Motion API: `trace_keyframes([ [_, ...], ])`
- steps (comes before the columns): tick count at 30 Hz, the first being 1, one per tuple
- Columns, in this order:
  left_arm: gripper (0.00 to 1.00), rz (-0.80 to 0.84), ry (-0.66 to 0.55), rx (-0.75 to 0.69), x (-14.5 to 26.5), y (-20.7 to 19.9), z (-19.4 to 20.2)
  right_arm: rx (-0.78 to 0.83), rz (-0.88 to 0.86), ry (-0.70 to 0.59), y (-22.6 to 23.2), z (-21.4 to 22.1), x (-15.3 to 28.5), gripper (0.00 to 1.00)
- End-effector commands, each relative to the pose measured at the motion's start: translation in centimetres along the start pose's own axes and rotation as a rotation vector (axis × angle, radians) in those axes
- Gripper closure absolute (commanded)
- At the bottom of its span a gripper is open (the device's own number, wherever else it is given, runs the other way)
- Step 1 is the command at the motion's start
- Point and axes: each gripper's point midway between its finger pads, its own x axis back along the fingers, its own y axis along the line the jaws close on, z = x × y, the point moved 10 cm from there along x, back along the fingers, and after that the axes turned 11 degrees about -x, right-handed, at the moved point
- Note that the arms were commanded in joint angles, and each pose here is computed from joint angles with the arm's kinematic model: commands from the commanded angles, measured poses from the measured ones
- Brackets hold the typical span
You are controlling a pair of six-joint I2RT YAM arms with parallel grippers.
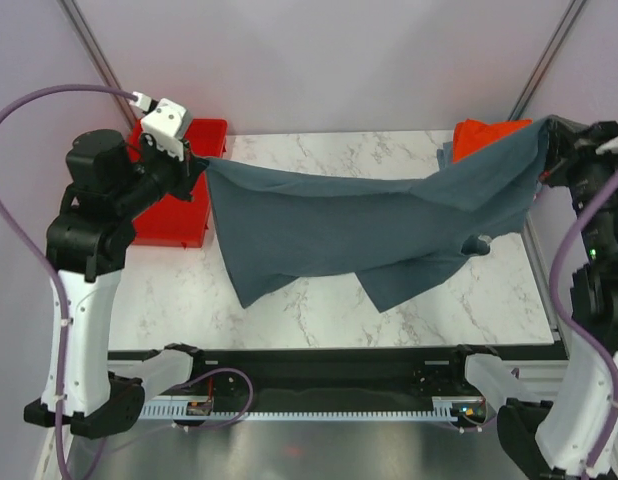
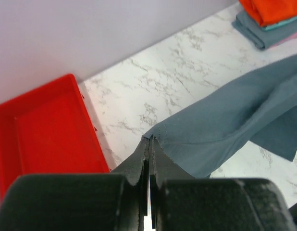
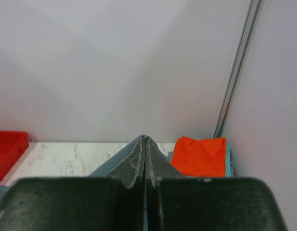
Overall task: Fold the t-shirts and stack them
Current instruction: Flatten the tshirt out
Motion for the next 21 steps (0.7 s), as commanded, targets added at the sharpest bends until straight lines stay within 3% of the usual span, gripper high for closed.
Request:
trace_keyframes([
  [1, 0.98, -0.039, -0.091, -0.065, 3.6, 0.0, -2.1, -0.025, 0.029, -0.026, 0.4, -1.0, 2.9, 1.00],
  [6, 0.98, -0.002, -0.299, -0.229, 10.1, -1.7, -4.1, 0.004, -0.025, -0.163, 1.9, -4.0, 9.5, 1.00],
  [13, 0.98, -0.102, -0.542, -0.272, 17.1, -3.2, -5.8, 0.046, -0.054, -0.369, 3.3, -7.6, 17.0, 1.00],
  [16, 0.98, -0.150, -0.629, -0.298, 19.5, -3.4, -6.9, 0.075, -0.054, -0.484, 3.9, -9.5, 20.4, 1.00],
  [21, 0.98, -0.204, -0.690, -0.292, 21.8, -3.4, -8.4, 0.136, -0.025, -0.567, 3.9, -10.7, 22.1, 1.00],
])
